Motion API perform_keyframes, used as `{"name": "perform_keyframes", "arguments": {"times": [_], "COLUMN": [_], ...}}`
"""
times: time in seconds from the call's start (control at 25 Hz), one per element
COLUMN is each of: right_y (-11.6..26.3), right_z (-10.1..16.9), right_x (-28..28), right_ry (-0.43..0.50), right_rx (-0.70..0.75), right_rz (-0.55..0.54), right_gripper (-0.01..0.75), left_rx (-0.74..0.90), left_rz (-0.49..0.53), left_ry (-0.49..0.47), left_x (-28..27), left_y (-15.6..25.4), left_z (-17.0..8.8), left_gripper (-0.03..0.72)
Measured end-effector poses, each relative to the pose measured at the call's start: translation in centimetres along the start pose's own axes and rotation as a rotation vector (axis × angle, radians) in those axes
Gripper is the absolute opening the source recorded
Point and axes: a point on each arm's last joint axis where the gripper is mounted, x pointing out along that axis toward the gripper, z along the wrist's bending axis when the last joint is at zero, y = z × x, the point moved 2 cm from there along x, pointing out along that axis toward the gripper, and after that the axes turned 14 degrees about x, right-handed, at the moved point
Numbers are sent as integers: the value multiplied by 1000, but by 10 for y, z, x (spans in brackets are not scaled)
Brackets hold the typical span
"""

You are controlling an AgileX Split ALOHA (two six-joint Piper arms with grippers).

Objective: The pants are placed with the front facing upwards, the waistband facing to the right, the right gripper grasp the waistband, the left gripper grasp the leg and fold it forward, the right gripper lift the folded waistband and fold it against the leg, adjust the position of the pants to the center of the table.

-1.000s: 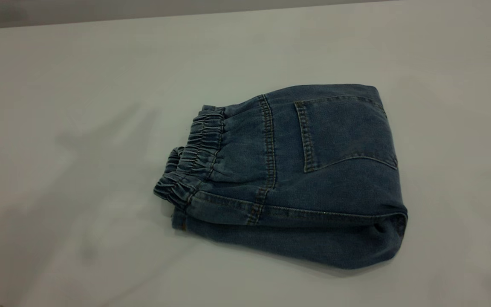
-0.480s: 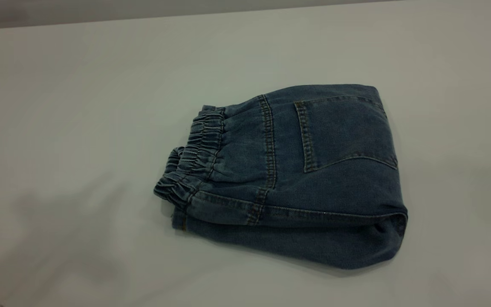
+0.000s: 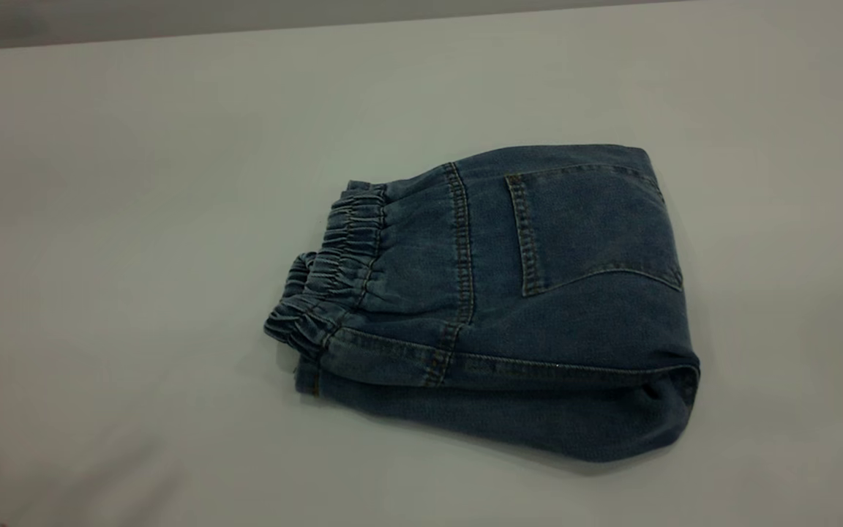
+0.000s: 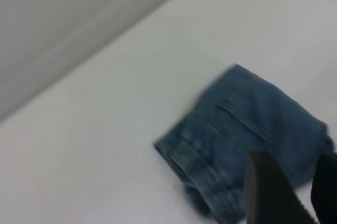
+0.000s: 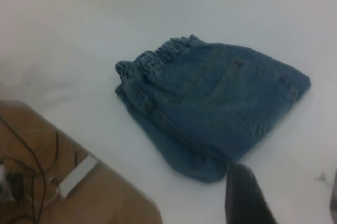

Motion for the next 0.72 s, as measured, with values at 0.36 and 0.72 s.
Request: {"name": "perform_keyframes", "arguments": {"times": [0.36,0.72], "right_y": [-1,-1], "right_z": [0,0], "right_x": [0,0], "right_ry": [0,1], "right_rx": [-2,-1], "right_rz": [-4,-3], "right_gripper": [293,293], "left_rx": [-179,-217], "left_rz": [46,88], "left_ry": [3,-141], "left_x": [-18,-34], "left_y": [73,128], "left_z": [-48,-67], "left_gripper": [239,239]}}
